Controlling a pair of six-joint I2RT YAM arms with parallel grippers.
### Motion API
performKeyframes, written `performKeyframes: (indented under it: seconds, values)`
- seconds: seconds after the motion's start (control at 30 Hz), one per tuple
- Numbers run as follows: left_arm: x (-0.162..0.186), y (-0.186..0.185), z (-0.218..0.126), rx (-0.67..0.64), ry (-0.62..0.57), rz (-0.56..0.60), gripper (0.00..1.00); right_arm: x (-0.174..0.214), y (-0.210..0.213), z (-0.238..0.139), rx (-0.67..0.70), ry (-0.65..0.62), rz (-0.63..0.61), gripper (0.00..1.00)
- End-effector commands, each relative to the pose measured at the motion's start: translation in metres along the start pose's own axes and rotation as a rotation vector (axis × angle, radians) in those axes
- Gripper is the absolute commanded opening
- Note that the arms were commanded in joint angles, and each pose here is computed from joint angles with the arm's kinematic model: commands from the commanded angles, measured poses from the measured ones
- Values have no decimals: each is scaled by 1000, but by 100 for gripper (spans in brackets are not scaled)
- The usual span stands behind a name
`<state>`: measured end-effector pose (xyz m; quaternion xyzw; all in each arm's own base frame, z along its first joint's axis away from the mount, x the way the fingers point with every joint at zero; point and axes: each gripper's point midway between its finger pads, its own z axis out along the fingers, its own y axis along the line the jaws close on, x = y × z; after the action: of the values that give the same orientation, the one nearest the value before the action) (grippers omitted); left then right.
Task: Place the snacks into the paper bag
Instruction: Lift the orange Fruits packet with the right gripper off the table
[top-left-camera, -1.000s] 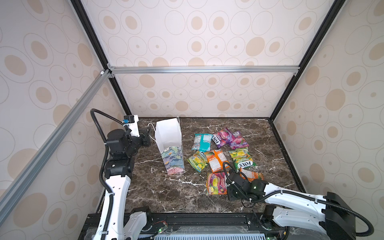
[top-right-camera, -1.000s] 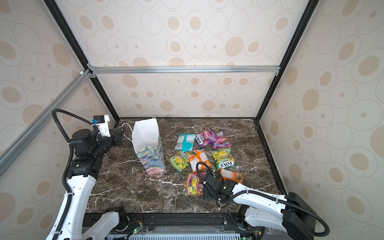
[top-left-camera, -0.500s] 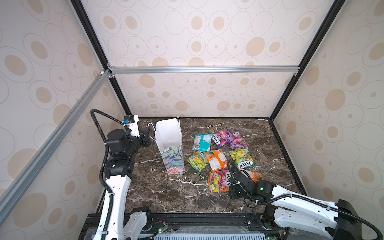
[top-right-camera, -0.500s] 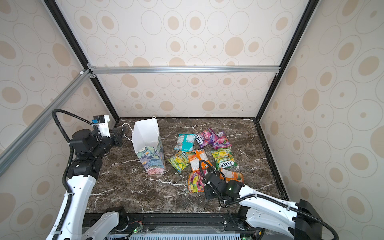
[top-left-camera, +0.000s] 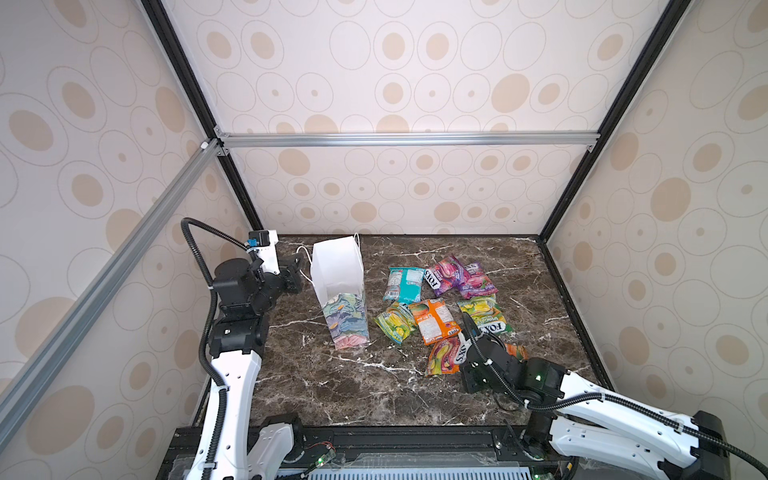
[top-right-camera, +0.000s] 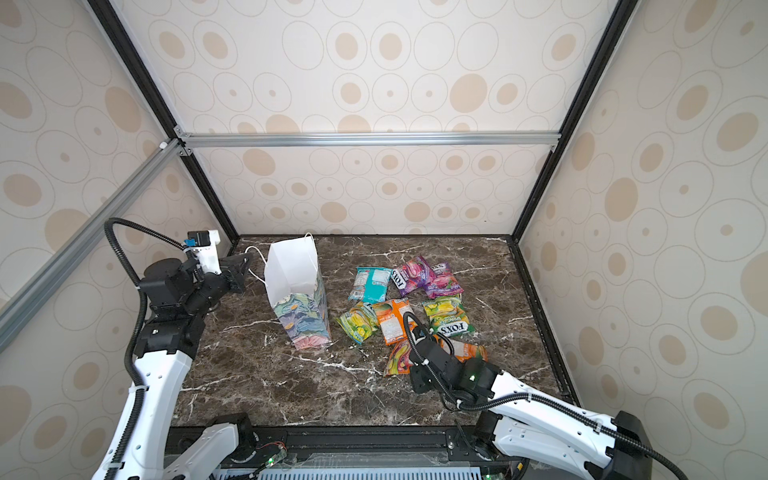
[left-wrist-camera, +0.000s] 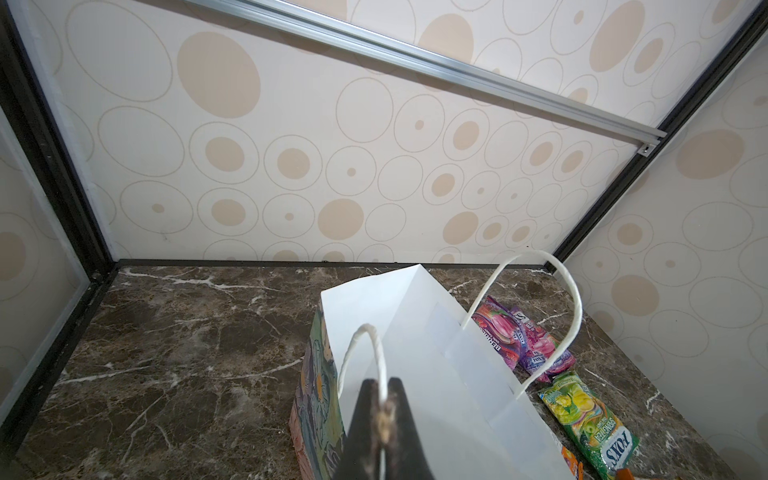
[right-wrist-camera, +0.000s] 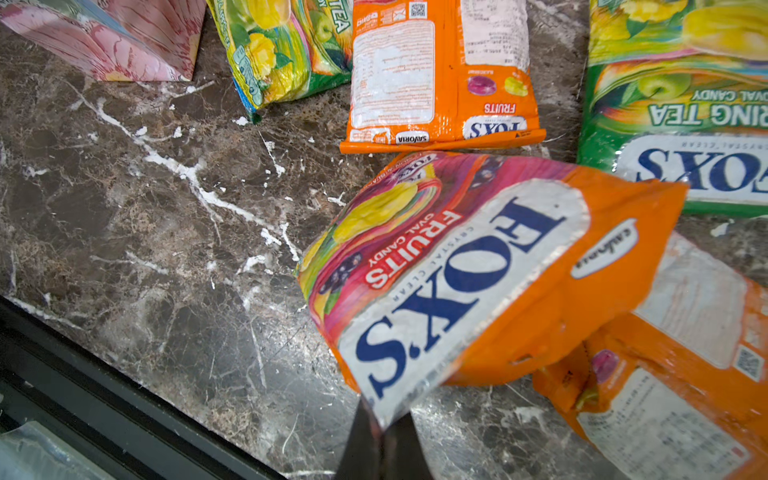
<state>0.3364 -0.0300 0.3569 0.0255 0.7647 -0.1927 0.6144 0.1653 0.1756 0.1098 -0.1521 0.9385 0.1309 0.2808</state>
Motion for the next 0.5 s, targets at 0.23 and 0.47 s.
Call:
performKeyframes:
  seconds: [0.23,0.47]
  values:
    - [-13,-7,-7,21,-50,24,0,-27,6,-14,15,-62,-24,0]
    - [-13,-7,-7,24,-56,15,0,-36,8,-22,5,-90,-38,0]
